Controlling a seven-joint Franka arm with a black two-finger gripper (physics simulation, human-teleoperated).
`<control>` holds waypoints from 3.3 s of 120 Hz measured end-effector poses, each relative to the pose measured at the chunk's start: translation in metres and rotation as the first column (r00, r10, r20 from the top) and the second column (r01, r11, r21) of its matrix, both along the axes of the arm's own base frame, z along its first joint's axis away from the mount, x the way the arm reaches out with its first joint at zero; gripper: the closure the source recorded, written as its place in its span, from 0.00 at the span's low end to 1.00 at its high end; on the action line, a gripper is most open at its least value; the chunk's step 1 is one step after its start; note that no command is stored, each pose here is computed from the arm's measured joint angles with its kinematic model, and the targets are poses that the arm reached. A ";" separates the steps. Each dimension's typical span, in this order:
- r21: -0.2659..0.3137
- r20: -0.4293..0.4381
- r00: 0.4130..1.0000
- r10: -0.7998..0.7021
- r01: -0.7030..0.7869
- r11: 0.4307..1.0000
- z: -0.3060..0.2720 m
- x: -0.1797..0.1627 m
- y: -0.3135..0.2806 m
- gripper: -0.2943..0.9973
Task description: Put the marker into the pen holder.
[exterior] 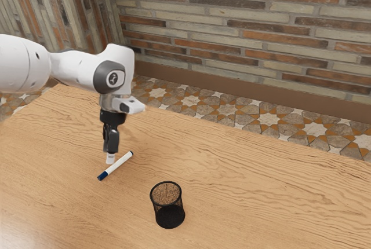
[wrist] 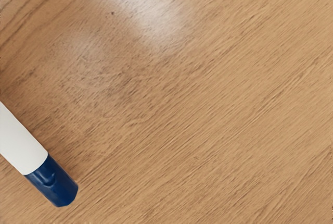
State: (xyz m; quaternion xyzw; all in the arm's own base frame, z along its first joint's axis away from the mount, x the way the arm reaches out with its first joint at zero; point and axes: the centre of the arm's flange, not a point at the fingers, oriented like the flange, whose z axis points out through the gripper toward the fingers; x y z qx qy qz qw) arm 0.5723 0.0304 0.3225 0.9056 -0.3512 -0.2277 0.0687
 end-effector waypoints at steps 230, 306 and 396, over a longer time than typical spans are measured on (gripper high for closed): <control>-0.007 0.276 0.859 0.431 -0.446 0.895 -0.081 0.052 0.055 0.69; -0.090 0.388 0.878 0.280 -0.267 0.960 0.054 -0.029 -0.082 0.84; -0.101 0.531 0.840 0.112 -0.069 0.992 0.117 -0.105 -0.247 0.82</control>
